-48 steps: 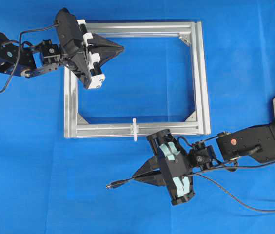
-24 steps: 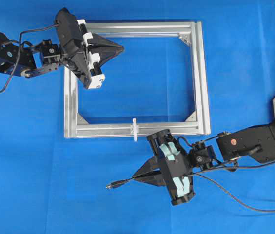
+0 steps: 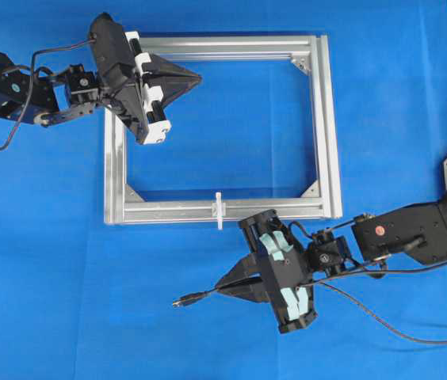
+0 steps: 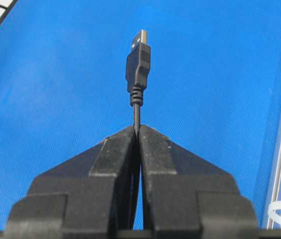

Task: Insert the wire through the string loop located in the center.
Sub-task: 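Lift the USB cable with the right gripper and hold it, then carry the plug with the right gripper toward the white zip-tie loop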

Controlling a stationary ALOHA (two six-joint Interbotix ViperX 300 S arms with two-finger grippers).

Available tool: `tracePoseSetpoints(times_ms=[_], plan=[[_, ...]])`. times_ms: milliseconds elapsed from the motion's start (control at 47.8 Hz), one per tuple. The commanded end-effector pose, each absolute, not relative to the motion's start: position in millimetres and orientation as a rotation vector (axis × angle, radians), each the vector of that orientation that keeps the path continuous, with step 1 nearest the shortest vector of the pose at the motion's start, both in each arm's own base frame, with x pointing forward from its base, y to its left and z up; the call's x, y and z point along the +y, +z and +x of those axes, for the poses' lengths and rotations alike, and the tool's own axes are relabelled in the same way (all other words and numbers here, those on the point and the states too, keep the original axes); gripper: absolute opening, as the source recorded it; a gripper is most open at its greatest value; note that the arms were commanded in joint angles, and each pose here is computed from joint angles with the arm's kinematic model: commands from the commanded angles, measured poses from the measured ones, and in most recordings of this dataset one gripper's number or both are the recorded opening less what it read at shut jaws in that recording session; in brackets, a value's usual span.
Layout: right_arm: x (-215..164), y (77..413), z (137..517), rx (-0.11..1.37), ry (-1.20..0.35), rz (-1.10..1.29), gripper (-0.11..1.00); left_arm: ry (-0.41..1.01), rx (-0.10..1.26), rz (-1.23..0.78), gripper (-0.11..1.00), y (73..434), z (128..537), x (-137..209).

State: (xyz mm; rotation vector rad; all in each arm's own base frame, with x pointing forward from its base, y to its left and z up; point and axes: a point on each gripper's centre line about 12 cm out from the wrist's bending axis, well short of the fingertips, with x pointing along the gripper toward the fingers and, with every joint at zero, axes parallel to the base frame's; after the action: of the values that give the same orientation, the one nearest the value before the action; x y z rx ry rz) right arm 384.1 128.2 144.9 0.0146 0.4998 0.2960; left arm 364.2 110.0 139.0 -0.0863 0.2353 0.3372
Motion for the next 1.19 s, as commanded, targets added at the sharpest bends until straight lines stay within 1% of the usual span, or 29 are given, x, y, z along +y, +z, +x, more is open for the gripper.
tracePoseSetpoints(times_ms=[0,251,398,984,1172], plan=[[131,160,386,0.457,0.304,0.019,-0.03,0.333,0.193,-0.079,0.0,153,366,110],[130,160,385,0.459,0.304,0.019,-0.03,0.333,0.191,-0.079,0.0,154,366,110],[128,157,378,0.469,0.302,0.017,-0.03,0.333,0.193,-0.079,0.0,153,366,110],[103,145,306,0.539,0.287,0.026,-0.03,0.33,0.194,-0.081,0.0,153,366,108],[101,145,302,0.54,0.285,0.026,-0.03,0.327,0.196,-0.08,0.0,153,366,107]])
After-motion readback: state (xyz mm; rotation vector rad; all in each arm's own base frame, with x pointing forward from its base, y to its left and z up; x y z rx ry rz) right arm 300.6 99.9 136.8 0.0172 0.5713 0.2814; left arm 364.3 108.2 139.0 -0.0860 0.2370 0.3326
